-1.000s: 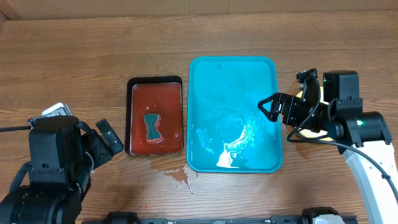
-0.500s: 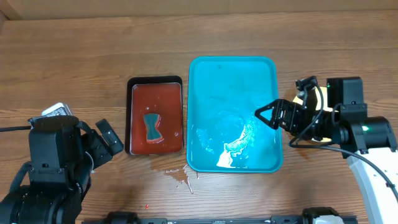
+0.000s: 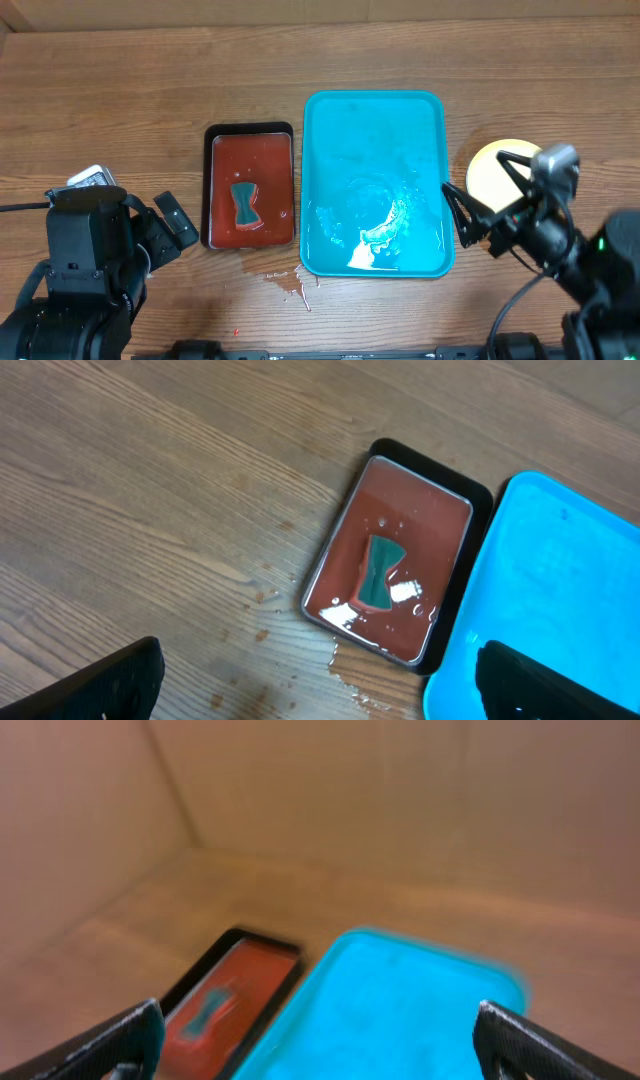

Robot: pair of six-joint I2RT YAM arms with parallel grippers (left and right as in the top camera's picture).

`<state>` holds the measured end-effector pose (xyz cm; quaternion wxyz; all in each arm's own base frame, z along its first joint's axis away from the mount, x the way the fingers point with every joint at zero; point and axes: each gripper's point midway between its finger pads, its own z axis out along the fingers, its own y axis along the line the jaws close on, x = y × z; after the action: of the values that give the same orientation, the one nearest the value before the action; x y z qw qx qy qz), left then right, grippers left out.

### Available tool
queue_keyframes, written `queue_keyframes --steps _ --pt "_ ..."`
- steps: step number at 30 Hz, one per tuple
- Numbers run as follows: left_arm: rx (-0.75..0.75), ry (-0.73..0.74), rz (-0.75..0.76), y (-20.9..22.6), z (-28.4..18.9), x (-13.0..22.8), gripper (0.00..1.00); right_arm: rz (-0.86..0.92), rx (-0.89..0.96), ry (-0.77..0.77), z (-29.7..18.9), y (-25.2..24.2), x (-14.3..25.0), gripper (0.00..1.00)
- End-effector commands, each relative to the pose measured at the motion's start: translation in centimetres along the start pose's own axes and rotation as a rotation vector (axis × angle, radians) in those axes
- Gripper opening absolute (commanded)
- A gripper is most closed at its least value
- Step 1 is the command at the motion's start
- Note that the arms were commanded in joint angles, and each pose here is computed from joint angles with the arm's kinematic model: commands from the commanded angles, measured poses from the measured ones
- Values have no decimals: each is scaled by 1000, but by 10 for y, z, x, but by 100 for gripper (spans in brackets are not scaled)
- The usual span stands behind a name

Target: Clean dirty plates on tray and stack at the side

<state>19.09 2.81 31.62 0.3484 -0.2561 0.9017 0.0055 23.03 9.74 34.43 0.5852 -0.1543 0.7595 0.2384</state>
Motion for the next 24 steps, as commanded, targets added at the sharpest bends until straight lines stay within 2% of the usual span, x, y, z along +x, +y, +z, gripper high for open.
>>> queue_keyframes --steps 1,11,17,24 --pt "-12 -15 -20 2 -1 -3 100 -43 114 -31 -4 -20 26 100" --pt "-12 -15 -20 2 -1 -3 100 -84 113 -112 3 -30 110 100" --pt "-12 -15 -20 2 -1 -3 100 -138 107 -218 8 -34 128 100" --pt "-12 -15 -20 2 -1 -3 100 -151 113 -248 14 -40 140 100"
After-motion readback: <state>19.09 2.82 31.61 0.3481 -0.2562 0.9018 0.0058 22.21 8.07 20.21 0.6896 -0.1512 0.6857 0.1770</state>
